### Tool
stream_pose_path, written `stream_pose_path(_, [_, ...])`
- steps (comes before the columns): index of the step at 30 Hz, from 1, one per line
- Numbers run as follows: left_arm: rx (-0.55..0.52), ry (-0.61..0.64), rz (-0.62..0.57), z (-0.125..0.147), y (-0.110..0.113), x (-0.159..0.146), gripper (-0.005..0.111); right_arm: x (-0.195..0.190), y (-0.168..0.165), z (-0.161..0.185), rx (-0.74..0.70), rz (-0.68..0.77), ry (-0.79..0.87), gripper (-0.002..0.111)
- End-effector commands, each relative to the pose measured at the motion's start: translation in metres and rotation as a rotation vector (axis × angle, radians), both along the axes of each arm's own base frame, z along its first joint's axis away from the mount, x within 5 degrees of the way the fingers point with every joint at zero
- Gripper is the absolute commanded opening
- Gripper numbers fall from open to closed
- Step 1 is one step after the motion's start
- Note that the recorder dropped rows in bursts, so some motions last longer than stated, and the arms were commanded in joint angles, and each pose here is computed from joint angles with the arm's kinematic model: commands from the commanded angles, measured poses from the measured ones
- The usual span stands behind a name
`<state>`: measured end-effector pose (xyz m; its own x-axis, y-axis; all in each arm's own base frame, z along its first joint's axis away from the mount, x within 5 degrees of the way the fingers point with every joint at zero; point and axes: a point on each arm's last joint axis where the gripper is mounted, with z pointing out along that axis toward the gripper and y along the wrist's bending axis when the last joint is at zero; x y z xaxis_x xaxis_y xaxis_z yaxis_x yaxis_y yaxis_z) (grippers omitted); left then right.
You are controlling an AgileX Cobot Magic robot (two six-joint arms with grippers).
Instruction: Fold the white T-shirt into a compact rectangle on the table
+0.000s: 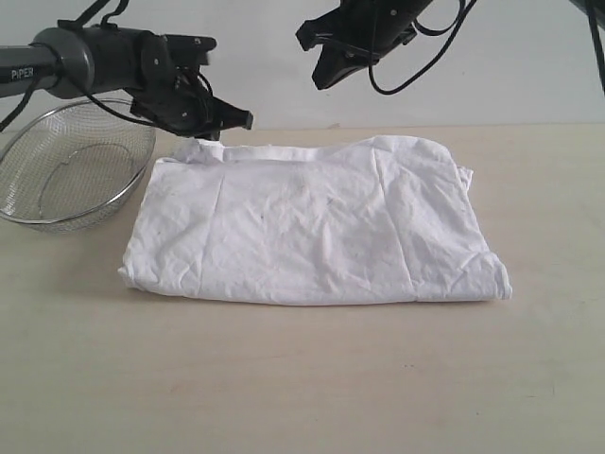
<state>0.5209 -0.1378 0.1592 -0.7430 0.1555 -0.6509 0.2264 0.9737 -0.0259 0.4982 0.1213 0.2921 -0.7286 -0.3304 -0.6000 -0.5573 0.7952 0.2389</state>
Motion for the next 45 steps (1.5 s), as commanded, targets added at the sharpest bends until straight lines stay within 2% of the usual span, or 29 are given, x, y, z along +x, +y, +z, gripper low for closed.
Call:
stream_pose_path(1, [-0.004, -0.001, 0.037, 0.022, 0.018, 0.01, 0.004, -0.002, -0.004, 0.008, -0.001, -0.008, -0.016, 0.0])
stream_pose_path(3, [0.023, 0.089, 0.034, 0.032, 0.022, 0.005, 0.004, -0.002, -0.004, 0.008, -0.002, -0.007, -0.017, 0.0])
stream_pose_path(6, [0.033, 0.197, 0.008, 0.03, 0.02, -0.004, 0.004, -0.002, -0.004, 0.008, -0.003, -0.005, -0.018, 0.0])
stream_pose_path(8, [-0.055, 0.301, -0.063, 0.029, 0.009, -0.014, 0.004, -0.001, -0.004, 0.006, -0.004, -0.005, -0.014, 0.0])
stream_pose_path(9, [-0.117, 0.365, -0.151, 0.03, 0.001, -0.022, 0.004, -0.001, -0.004, 0.005, -0.004, -0.005, -0.012, 0.0])
stream_pose_path(10, [-0.151, 0.382, -0.19, 0.031, -0.004, -0.025, 0.004, -0.001, -0.004, 0.004, -0.004, -0.005, -0.01, 0.0])
stream_pose_path(11, [-0.164, 0.366, -0.208, 0.032, -0.01, -0.025, 0.004, 0.0, -0.004, 0.001, -0.007, -0.005, -0.006, 0.0])
stream_pose_path(14, [-0.107, 0.273, -0.165, 0.026, -0.009, -0.015, 0.004, 0.003, -0.003, -0.008, -0.01, -0.005, 0.012, 0.0])
stream_pose_path(20, [-0.004, 0.248, -0.157, -0.002, -0.003, -0.005, 0.004, 0.008, -0.002, -0.022, -0.01, -0.005, 0.041, 0.0])
stream_pose_path(27, [0.044, 0.144, -0.147, -0.009, 0.0, 0.005, 0.004, 0.007, -0.002, -0.021, -0.006, -0.004, 0.04, 0.0])
stream_pose_path(32, [0.149, 0.084, -0.12, -0.012, 0.008, 0.012, 0.004, 0.007, -0.002, -0.021, -0.004, -0.004, 0.04, 0.0])
stream_pose_path(38, [0.255, -0.024, -0.067, 0.001, 0.018, 0.022, 0.004, 0.007, -0.002, -0.021, -0.002, -0.003, 0.041, 0.0])
stream_pose_path(42, [0.246, -0.086, -0.055, 0.022, 0.018, 0.028, 0.004, 0.007, -0.002, -0.021, -0.002, -0.003, 0.041, 0.0])
stream_pose_path(45, [0.211, -0.064, -0.024, 0.036, 0.017, 0.027, 0.004, 0.007, -0.002, -0.021, -0.002, -0.003, 0.041, 0.0])
